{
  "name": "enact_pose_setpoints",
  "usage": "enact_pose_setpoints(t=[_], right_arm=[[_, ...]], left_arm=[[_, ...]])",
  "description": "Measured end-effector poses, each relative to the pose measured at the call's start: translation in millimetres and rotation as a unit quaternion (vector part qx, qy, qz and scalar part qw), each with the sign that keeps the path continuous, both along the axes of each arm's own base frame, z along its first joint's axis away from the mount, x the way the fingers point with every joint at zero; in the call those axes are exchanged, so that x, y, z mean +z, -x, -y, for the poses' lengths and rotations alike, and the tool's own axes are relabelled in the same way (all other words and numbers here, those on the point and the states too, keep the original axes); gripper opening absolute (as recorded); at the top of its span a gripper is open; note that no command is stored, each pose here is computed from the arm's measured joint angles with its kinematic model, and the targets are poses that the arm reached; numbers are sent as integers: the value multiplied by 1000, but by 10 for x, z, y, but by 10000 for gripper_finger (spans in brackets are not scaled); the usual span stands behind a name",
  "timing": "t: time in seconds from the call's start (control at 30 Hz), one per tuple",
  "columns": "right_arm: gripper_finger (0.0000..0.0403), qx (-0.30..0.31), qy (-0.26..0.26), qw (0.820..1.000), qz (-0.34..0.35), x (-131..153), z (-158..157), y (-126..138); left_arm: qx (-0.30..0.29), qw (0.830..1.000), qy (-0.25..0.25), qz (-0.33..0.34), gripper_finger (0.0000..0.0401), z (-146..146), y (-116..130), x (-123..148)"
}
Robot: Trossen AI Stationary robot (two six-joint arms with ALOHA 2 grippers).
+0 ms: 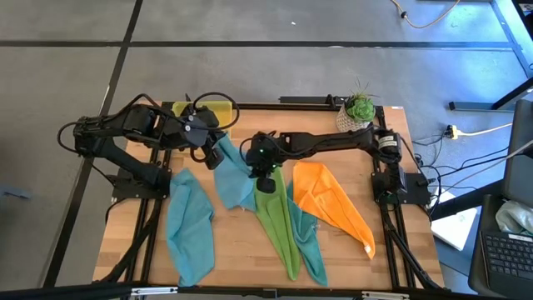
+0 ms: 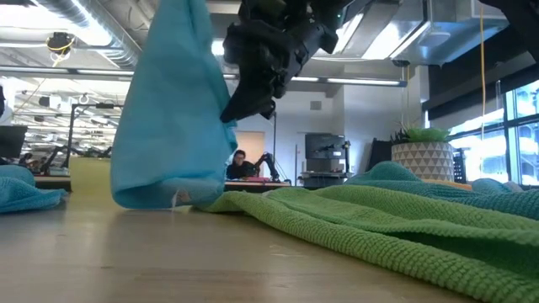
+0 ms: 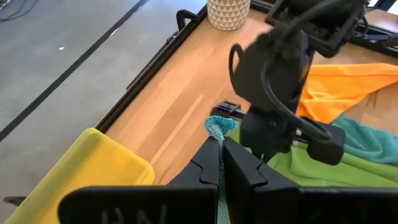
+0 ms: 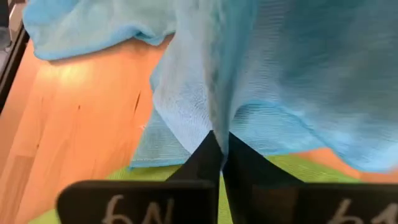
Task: Fold microfiber towels
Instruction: Fold the center blue towel
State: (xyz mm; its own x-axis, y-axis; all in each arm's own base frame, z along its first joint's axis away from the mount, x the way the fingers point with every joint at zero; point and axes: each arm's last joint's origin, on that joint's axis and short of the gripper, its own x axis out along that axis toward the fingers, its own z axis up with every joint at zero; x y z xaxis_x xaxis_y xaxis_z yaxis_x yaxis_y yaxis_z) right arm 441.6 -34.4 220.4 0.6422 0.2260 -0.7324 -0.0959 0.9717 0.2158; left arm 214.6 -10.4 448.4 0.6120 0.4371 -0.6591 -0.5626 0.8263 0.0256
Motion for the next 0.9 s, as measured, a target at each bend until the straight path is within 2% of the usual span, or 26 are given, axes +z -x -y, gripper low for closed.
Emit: enact_pose_setpoints(t=[0.1, 0.33, 0.7, 0.9], right_arm=[[26, -3, -3, 1000, 3, 12, 40, 3], [27, 18, -56, 998, 7, 24, 91, 13], [27, 38, -77, 996, 20, 42, 94, 3], [58, 38, -83, 996, 20, 45, 105, 4]], left_arm=[[0, 1000, 0, 0, 0, -1, -1, 0], [0, 1000, 0, 1, 0, -1, -1, 1], [2, 1000, 2, 4, 0, 0, -3, 3], [2, 1000, 3, 5, 0, 1, -5, 5]])
